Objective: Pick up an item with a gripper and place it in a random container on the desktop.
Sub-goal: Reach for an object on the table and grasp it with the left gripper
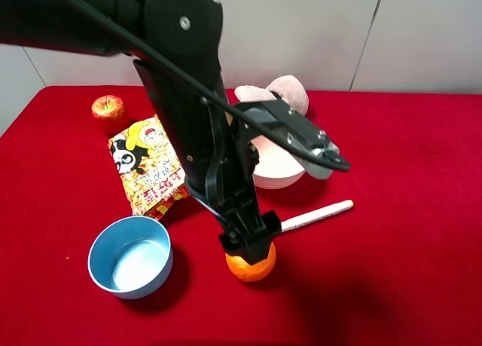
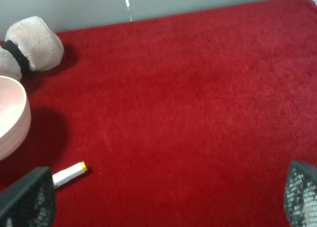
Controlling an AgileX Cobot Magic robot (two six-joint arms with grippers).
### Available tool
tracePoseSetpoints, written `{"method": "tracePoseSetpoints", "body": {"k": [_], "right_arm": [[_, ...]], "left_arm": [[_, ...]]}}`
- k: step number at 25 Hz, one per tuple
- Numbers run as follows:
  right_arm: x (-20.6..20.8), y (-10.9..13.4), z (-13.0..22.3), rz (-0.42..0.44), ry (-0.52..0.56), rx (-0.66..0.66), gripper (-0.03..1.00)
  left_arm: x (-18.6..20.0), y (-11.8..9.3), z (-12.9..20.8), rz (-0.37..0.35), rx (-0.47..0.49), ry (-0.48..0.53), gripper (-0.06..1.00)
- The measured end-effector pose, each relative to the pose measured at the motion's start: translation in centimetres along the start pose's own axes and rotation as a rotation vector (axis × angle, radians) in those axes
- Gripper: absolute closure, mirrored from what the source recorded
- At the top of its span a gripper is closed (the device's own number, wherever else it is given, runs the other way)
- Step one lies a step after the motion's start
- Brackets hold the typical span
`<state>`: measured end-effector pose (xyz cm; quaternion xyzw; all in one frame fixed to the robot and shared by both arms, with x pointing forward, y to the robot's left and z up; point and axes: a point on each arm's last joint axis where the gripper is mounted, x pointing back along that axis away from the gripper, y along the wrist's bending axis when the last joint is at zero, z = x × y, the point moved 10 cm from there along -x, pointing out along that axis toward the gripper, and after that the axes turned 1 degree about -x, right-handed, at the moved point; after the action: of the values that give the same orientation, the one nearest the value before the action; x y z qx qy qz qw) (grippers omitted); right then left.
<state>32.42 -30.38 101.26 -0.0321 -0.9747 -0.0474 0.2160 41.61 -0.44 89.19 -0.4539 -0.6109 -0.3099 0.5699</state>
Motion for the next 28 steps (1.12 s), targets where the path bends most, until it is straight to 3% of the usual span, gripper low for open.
{"method": "tracePoseSetpoints", "body": {"k": [14,21,28], "right_arm": [[0.0,0.2,0.0,-0.012,0.001,-0.007,0.28],[0.0,0.2,0.0,-0.012,0.001,-0.007,0.28],[0.0,0.3,0.0,-0.018,0.002,-0.011,0.28]], "left_arm": [[-5.6,-0.3,0.5,0.017,-0.002,0.122,-0.04],[-8.0,0.6,0.8,-0.007,-0.018,0.166,-0.04],[-10.0,1.5,0.3,-0.035,-0.028,0.149,-0.04]]}}
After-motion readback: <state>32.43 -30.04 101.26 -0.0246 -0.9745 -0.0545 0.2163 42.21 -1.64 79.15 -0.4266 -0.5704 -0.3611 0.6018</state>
